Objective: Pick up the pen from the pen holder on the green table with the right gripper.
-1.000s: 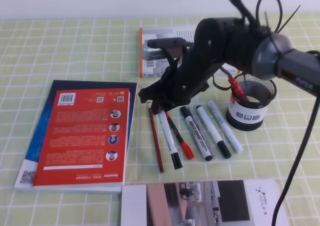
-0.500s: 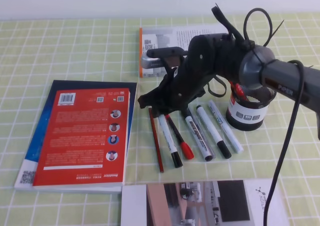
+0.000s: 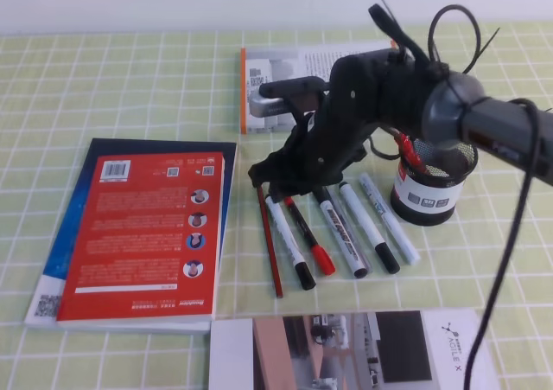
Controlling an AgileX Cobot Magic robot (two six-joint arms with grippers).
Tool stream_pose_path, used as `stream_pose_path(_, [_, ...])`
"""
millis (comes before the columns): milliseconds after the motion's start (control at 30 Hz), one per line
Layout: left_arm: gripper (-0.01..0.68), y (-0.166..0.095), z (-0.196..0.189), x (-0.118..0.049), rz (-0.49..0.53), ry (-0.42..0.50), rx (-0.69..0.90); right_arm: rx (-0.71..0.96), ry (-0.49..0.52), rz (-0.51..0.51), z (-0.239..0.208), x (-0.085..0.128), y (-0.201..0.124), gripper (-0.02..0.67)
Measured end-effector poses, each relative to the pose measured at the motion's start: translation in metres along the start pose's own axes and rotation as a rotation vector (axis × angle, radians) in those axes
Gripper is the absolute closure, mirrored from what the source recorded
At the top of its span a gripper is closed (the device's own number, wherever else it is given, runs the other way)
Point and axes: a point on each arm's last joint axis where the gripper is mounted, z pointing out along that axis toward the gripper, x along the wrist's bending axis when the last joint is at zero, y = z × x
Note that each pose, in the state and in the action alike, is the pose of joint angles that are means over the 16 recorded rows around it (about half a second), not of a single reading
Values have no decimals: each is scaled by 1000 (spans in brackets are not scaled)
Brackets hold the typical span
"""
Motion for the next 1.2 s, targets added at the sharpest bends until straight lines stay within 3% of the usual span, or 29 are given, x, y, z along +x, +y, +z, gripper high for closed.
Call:
stream_pose_path(233, [678, 0, 0, 0, 0, 0, 0, -22, -21, -34, -59, 4, -28, 534])
stream_pose_path(467, [678, 0, 0, 0, 0, 0, 0, -85, -21, -58, -133, 3, -85, 642])
stream_pose_path(867, [678, 0, 0, 0, 0, 0, 0, -139, 0, -73, -215, -9, -190, 661])
stream_pose_path(1200, [678, 0, 0, 0, 0, 0, 0, -90, -25, -95, -238, -16, -230, 661])
